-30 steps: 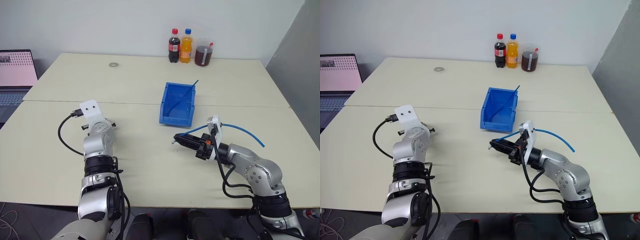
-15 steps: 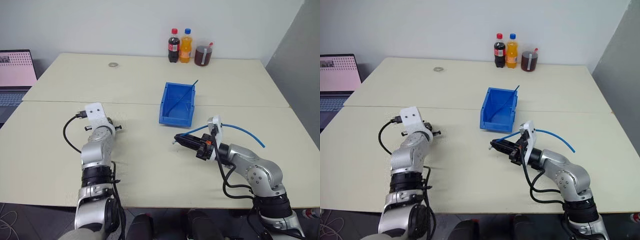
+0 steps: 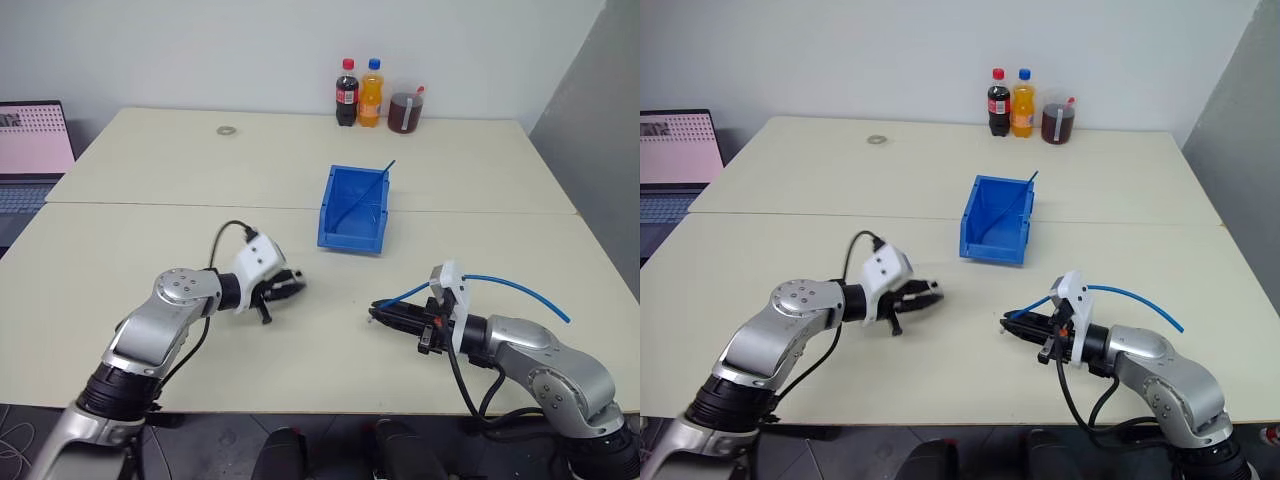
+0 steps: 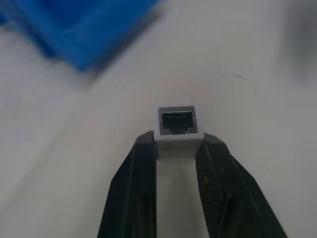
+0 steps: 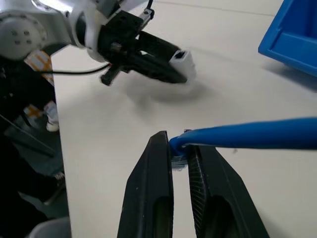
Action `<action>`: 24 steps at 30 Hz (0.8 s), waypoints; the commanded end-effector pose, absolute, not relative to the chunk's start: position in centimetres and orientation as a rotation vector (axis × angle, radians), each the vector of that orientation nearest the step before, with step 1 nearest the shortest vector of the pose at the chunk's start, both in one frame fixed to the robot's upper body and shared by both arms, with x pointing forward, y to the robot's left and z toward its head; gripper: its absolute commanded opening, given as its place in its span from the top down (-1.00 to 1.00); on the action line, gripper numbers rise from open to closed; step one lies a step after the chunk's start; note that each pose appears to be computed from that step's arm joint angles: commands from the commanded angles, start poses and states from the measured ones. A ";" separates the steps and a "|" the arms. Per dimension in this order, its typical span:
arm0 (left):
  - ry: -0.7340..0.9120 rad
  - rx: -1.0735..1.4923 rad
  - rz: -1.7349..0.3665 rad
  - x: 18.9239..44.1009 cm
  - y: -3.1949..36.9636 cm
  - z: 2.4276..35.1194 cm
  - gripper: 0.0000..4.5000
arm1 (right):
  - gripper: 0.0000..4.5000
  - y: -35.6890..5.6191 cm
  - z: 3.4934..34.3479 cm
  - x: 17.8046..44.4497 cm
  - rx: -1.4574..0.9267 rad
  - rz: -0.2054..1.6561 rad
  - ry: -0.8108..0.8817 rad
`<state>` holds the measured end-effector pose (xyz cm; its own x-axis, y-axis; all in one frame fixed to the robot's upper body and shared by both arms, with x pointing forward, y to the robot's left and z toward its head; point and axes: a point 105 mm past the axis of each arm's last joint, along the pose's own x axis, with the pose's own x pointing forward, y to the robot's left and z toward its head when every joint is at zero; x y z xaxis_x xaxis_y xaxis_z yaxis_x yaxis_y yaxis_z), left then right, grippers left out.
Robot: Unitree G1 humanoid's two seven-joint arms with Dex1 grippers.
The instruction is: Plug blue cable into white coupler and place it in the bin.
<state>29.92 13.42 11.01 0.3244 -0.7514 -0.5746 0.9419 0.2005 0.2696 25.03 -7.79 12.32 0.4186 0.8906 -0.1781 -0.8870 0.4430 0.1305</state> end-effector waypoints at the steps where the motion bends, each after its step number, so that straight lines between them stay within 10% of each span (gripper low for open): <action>1: 0.367 0.736 -1.397 28.8 13.1 10.7 0.67 | 0.94 -7.0 13.6 24.7 -0.036 1.153 0.149; 24: 0.403 0.840 -1.524 29.1 12.3 9.2 0.67 | 0.94 0.1 13.0 27.4 -0.277 1.318 0.008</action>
